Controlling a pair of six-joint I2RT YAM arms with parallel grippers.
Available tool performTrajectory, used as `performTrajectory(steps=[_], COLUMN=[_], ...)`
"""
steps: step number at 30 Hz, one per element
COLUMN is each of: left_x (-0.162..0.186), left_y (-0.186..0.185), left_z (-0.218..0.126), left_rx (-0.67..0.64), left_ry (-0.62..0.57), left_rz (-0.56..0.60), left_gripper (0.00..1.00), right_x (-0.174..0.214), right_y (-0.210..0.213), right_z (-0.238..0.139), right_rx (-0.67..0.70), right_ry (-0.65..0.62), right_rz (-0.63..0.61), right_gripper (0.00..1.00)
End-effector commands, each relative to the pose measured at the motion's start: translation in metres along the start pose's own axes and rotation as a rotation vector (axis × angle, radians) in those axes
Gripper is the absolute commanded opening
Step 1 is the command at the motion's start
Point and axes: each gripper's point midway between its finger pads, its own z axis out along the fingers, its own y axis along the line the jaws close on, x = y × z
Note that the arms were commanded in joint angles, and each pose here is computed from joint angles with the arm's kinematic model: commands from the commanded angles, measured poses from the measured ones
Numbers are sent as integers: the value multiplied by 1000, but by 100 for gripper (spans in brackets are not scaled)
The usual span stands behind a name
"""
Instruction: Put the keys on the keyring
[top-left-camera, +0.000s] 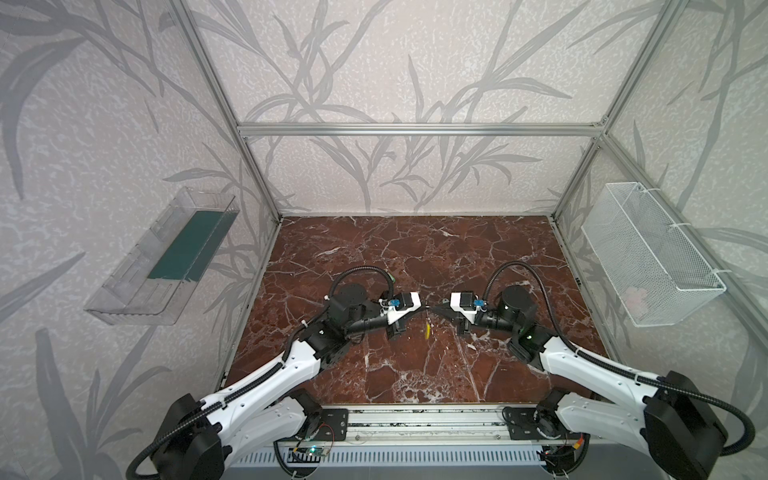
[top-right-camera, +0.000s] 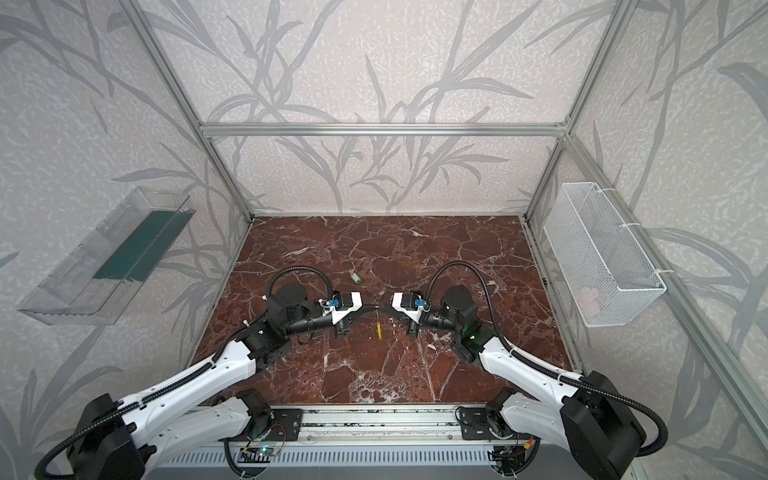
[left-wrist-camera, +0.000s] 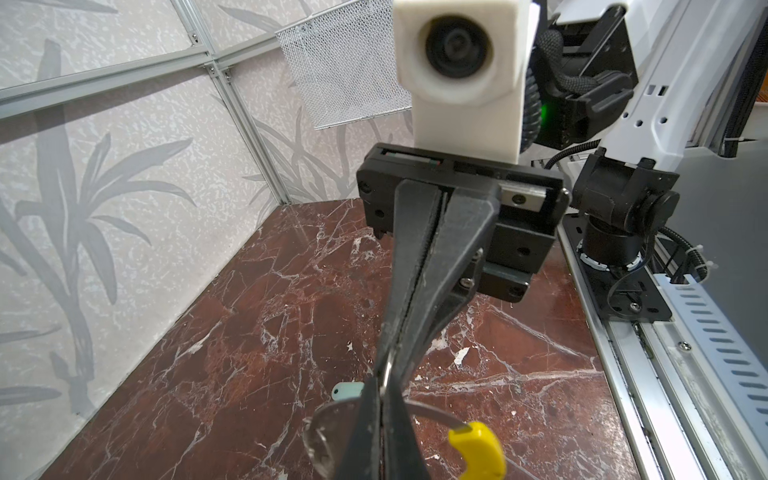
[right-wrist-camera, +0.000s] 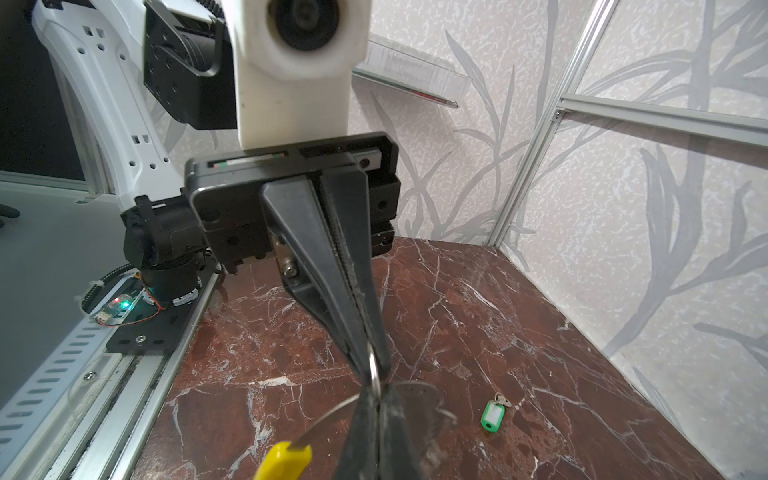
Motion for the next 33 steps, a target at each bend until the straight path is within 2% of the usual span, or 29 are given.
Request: performTrajectory(steps=[1,4,8,12,24,33], left_x=[-11,-5,2,3,-7,-7], left_y=[-2,0,3,4,0,-2], left_z=[1,-1,-4,-2,11,17], left_rx=[59,84,114,140,177,181], left_ry=[53,164,297,396,492,513], left_rz=[34,67,110,164,255,278], left_gripper=[0,0,0,0,0,0], right_x=[-5,1,6,1,-9,-11], right_y=[-5,-12,-18,-18,-16,-8], right_z=[0,-9,-20,-24,-18,-16], right_rx=[21,93,143,149,135,99], right_ry=[21,85,169,169,101,60], right_rz=[-53,-106,-155,-157,-147,-132], right_gripper=[29,35,35,34,27,21])
